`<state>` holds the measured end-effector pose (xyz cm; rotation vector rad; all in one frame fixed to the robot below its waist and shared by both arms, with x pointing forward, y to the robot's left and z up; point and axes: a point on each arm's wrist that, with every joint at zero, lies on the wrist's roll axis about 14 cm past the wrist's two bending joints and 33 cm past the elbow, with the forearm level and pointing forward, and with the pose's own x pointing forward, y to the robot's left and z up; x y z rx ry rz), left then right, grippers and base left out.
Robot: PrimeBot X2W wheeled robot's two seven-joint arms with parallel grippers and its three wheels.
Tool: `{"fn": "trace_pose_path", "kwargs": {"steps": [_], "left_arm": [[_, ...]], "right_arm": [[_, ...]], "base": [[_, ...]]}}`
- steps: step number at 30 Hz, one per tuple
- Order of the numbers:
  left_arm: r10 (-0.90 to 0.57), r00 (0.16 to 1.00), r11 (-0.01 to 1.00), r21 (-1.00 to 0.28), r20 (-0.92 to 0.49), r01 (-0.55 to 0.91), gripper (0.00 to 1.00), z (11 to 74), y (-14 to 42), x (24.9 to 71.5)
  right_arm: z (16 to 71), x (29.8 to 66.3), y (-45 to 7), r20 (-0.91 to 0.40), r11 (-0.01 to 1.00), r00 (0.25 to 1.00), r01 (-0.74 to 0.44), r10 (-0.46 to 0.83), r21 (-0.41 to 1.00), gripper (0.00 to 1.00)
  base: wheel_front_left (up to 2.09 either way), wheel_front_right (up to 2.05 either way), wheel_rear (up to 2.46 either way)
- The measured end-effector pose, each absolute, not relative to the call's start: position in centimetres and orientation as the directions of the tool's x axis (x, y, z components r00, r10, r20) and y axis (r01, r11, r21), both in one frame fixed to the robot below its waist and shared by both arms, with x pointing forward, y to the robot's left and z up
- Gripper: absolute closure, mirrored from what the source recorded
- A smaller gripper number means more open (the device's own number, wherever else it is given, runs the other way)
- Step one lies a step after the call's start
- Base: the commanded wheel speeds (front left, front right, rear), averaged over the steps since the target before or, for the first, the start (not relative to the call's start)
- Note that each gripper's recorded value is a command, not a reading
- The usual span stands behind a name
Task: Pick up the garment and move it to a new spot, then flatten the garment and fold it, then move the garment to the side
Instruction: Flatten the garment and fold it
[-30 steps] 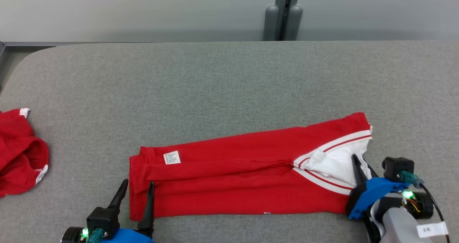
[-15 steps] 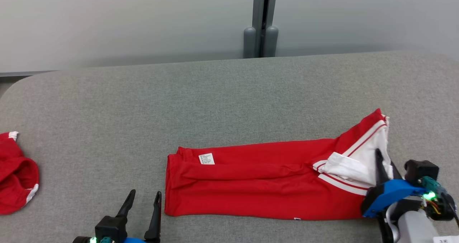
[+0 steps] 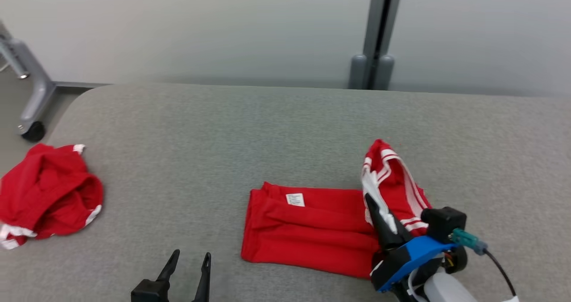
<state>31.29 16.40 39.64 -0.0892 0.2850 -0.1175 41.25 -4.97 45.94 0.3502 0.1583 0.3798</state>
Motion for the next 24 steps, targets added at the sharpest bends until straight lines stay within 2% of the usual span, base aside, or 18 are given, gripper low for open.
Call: {"fn": "trace_pose_path", "kwargs": {"steps": [11,12,13,14,18,24], "left_arm": [[-0.008,0.957,0.995,-0.097,-0.29,-0.021,0.0,39.3,19.5,27.9],[0.004,0.956,0.995,-0.097,-0.293,-0.034,0.0,39.2,19.8,27.6],[0.015,0.955,0.994,-0.1,-0.297,-0.047,0.0,39.1,20.1,27.4],[0.037,0.952,0.993,-0.098,-0.305,-0.07,0.0,38.9,20.7,26.9],[0.063,0.948,0.991,-0.095,-0.312,-0.097,0.0,38.8,21.4,26.6],[0.046,0.956,0.992,-0.099,-0.291,-0.078,0.0,39.3,21.1,27.6]], "right_arm": [[46.4,40.2,4.7,-0.089,0.734,0.772,-0.552,0.629,0.396,1.0],[46.5,40.2,5.3,-0.087,0.722,0.761,-0.565,0.643,0.4,0.7],[46.6,40.2,6.1,-0.085,0.709,0.747,-0.579,0.659,0.403,0.28],[46.8,40.0,7.5,-0.079,0.68,0.721,-0.605,0.689,0.414,0.0],[47.9,40.4,8.2,-0.048,0.663,0.711,-0.626,0.701,0.41,0.0],[48.4,41.7,4.4,-0.029,0.739,0.791,-0.556,0.611,0.38,0.0]], "base": [[0.0,0.0,0.0],[0.0,0.0,0.0],[0.0,0.0,0.0],[0.0,0.0,0.0],[0.0,0.0,0.0],[0.0,0.0,0.0]]}}
